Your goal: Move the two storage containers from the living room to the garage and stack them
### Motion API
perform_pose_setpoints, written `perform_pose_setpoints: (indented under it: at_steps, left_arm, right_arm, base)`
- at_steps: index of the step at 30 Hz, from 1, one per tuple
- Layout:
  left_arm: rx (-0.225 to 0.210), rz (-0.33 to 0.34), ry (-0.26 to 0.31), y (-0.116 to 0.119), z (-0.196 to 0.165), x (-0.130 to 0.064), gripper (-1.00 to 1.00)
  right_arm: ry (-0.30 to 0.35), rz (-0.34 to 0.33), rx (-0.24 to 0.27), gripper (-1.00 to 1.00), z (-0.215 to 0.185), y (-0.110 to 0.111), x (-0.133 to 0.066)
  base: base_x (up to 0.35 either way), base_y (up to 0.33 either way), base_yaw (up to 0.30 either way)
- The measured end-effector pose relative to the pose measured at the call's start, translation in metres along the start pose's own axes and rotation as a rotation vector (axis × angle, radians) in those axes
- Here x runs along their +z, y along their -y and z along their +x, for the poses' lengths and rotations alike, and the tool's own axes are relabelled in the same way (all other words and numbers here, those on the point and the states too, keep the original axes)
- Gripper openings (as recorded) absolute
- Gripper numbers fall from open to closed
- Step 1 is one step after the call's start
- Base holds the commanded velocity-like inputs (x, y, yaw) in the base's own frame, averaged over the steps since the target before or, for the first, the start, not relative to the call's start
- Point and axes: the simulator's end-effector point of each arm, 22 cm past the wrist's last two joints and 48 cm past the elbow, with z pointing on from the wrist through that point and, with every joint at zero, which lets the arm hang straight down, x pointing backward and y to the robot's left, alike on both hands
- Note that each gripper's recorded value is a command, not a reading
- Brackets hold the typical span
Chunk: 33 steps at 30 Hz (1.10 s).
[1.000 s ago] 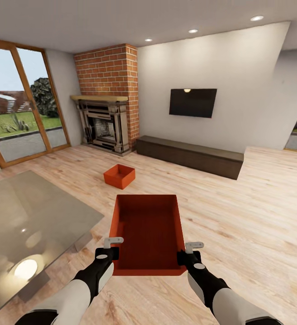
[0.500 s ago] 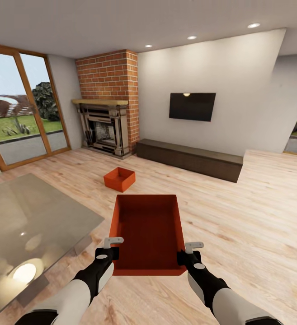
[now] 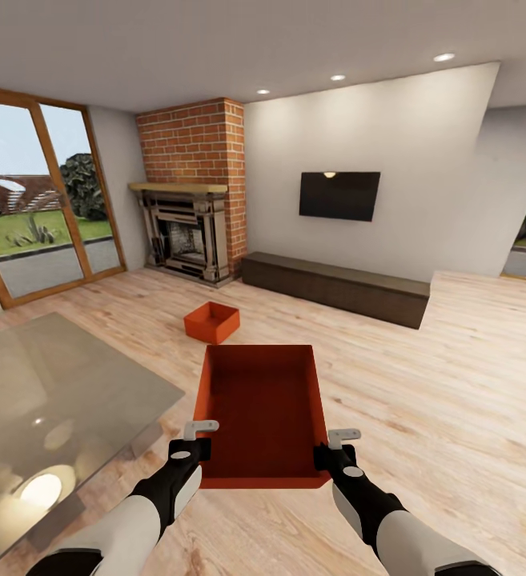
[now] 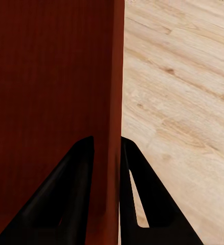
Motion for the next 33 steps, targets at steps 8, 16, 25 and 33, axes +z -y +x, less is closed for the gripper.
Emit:
perform_pose_setpoints:
  at_steps: [8,16,25,33]
  left_arm:
    - [-0.002,0.0,0.012,0.0,-0.007,-0.003,-1.0]
    - [-0.003,0.0,0.024,-0.001,-0.013,-0.007,-1.0]
    - [-0.005,0.0,0.038,-0.001,-0.02,-0.011,-1.0]
    - [-0.007,0.001,0.05,-0.001,-0.027,-0.014,-1.0]
  right_arm:
    - [0.012,0.001,0.0,-1.0,-0.007,0.0,-0.003]
    - [0.024,0.001,0.0,-1.0,-0.014,0.001,-0.005]
    - [0.038,0.002,0.0,-1.0,-0.021,0.001,-0.009]
    - [0.05,0.003,0.0,-1.0,-0.028,0.002,-0.012]
  base:
    - [0.0,0.0,0.0]
    - [0.0,0.0,0.0]
    - [0.0,0.0,0.0]
    - [0.0,0.0,0.0]
